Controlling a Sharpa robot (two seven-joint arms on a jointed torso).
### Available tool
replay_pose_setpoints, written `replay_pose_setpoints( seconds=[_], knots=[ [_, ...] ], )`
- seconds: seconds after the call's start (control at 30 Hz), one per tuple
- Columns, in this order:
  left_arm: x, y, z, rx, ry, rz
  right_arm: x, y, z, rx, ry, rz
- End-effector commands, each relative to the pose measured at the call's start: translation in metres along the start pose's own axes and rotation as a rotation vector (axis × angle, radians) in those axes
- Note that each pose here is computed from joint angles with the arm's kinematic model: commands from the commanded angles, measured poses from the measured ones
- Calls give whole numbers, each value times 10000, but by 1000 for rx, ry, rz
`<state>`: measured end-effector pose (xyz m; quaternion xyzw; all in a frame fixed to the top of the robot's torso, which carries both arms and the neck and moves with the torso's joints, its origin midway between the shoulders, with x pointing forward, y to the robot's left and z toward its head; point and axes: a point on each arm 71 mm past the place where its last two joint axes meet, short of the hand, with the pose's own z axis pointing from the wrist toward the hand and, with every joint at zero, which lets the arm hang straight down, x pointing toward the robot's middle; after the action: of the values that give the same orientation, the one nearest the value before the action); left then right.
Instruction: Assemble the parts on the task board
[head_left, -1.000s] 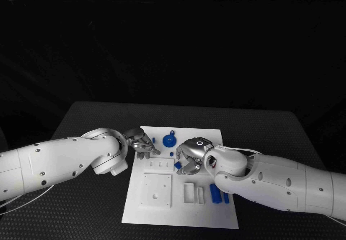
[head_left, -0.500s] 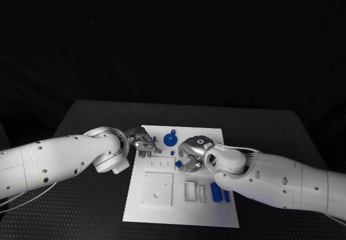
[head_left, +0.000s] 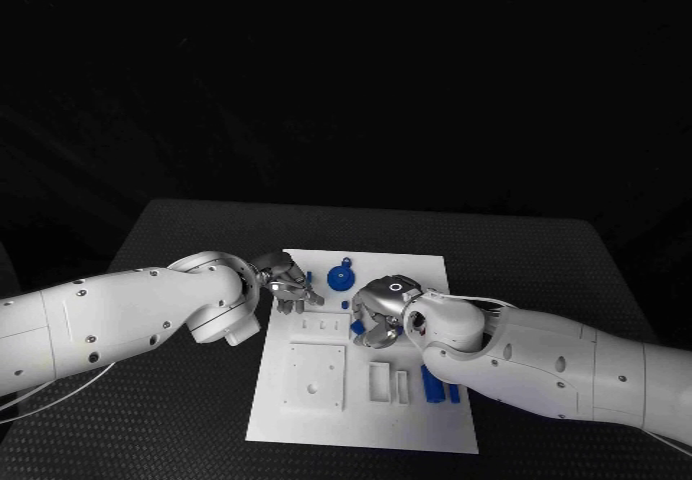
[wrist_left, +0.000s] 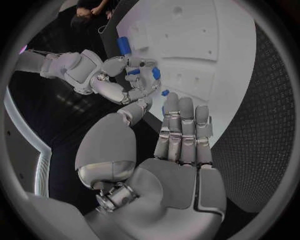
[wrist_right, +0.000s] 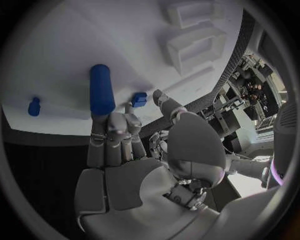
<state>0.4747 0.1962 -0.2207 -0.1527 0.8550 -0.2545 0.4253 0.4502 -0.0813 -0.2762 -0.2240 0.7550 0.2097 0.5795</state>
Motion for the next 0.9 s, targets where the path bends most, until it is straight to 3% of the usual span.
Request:
replay_pose_setpoints(
  seconds=[0.03,0.9],
  knots=[
    [10,-24,3,14,10,-3,34,36,-2,-18,27,-7],
    [14,-27,8,15,16,-3,74,-73,3,10,22,-29]
  ],
)
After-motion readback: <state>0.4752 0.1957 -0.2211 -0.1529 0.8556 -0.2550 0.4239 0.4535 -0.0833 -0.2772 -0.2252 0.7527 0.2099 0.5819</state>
